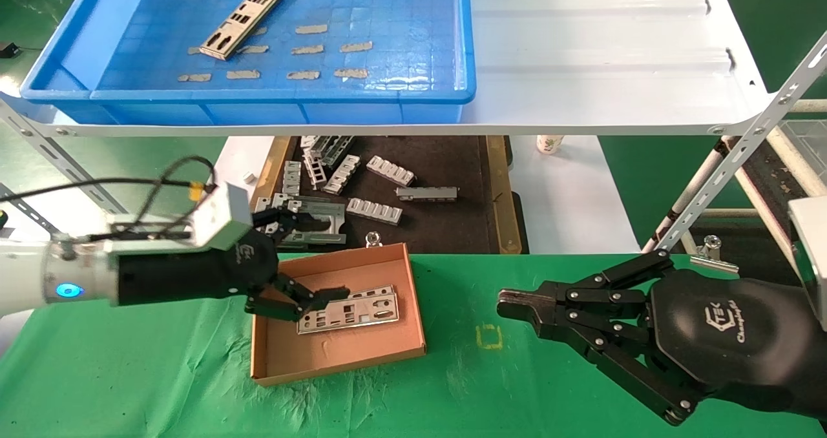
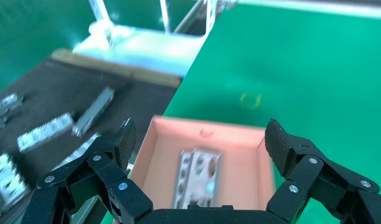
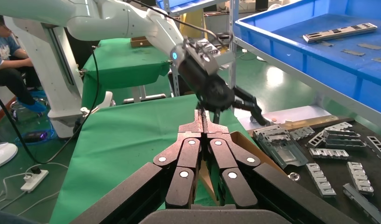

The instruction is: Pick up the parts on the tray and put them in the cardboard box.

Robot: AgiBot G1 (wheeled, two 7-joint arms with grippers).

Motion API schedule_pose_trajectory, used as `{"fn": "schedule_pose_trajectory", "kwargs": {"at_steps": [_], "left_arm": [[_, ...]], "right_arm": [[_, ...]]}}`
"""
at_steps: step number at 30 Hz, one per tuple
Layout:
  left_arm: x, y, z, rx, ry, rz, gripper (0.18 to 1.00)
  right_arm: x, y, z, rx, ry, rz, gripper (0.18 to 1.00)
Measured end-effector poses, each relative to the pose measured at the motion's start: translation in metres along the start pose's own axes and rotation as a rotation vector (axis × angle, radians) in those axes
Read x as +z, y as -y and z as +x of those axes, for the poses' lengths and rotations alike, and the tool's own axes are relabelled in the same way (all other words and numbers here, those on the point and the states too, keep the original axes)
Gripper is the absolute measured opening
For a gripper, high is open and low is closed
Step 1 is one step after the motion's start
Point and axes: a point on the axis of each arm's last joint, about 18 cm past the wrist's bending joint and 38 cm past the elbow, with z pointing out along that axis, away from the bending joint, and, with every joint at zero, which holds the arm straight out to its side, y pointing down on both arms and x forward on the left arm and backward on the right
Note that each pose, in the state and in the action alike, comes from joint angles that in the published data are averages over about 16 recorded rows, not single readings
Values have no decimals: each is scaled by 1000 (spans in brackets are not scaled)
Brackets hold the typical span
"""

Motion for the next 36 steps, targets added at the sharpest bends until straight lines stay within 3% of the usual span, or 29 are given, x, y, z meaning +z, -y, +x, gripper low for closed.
{"fn": "schedule_pose_trajectory", "kwargs": {"at_steps": [10,16,22,36], "left_arm": [[-17,24,7,-45,-16,113,1001],[-23,31,14,-53,-22,150,1001],[-30,39,23,-56,-34,184,1001],[-47,60,47,-57,-75,253,1001]], "right_arm": [[0,0,0,0,0,0,233],[0,0,0,0,0,0,298],[0,0,0,0,0,0,396],[0,0,0,0,0,0,720]]}}
